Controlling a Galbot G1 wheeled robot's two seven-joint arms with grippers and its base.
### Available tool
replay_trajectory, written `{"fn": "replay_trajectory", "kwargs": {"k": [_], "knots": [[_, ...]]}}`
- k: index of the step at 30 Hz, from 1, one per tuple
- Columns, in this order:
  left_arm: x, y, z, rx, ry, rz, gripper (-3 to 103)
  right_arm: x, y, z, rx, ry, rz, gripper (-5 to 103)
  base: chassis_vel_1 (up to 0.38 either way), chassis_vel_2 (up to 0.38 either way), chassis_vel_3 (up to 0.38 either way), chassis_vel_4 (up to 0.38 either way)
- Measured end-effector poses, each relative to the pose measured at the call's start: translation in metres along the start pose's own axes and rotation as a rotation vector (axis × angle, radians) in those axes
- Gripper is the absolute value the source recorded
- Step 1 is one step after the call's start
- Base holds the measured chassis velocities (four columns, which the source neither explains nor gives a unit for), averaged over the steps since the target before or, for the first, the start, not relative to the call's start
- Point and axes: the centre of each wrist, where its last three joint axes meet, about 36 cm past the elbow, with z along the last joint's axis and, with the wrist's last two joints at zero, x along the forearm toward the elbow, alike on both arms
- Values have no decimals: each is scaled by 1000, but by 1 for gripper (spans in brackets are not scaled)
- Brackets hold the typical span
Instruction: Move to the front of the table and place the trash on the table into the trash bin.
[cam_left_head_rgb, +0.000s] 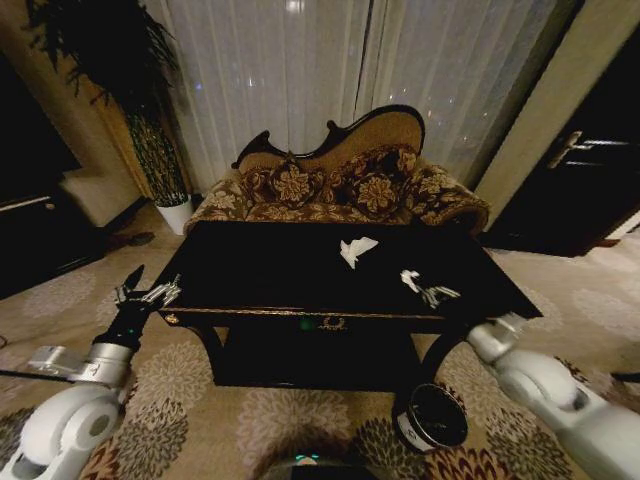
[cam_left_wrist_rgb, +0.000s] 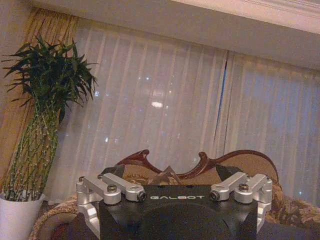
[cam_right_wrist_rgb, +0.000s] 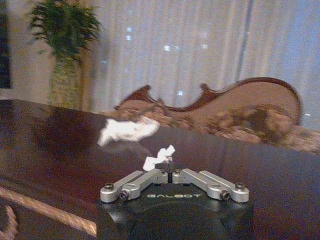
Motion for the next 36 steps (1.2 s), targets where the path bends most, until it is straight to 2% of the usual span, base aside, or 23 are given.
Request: {"fn": "replay_trajectory", "kwargs": {"k": [6, 10, 13, 15, 19, 25, 27, 29, 30, 32, 33, 36], "knots": [[0, 0, 0, 0, 0, 0, 100, 32, -8, 23, -25, 18, 92, 0, 0, 0, 0, 0], [0, 0, 0, 0, 0, 0, 100, 57, -17, 52, -17, 41, 152, 0, 0, 0, 0, 0], [0, 0, 0, 0, 0, 0, 100, 77, -18, 91, -21, 95, 204, 0, 0, 0, 0, 0], [0, 0, 0, 0, 0, 0, 100, 80, -17, 98, -18, 103, 207, 0, 0, 0, 0, 0], [0, 0, 0, 0, 0, 0, 100, 92, -8, 138, -47, 157, 229, 0, 0, 0, 0, 0], [0, 0, 0, 0, 0, 0, 100, 97, -8, 168, -41, 202, 236, 0, 0, 0, 0, 0], [0, 0, 0, 0, 0, 0, 100, 101, -9, 187, -39, 233, 241, 0, 0, 0, 0, 0], [0, 0, 0, 0, 0, 0, 100, 105, -13, 225, -34, 289, 260, 0, 0, 0, 0, 0], [0, 0, 0, 0, 0, 0, 100, 105, -13, 225, -34, 289, 260, 0, 0, 0, 0, 0], [0, 0, 0, 0, 0, 0, 100, 102, -21, 259, -22, 336, 285, 0, 0, 0, 0, 0], [0, 0, 0, 0, 0, 0, 100, 102, -21, 259, -22, 336, 285, 0, 0, 0, 0, 0], [0, 0, 0, 0, 0, 0, 100, 103, -28, 293, -12, 399, 315, 0, 0, 0, 0, 0]]}}
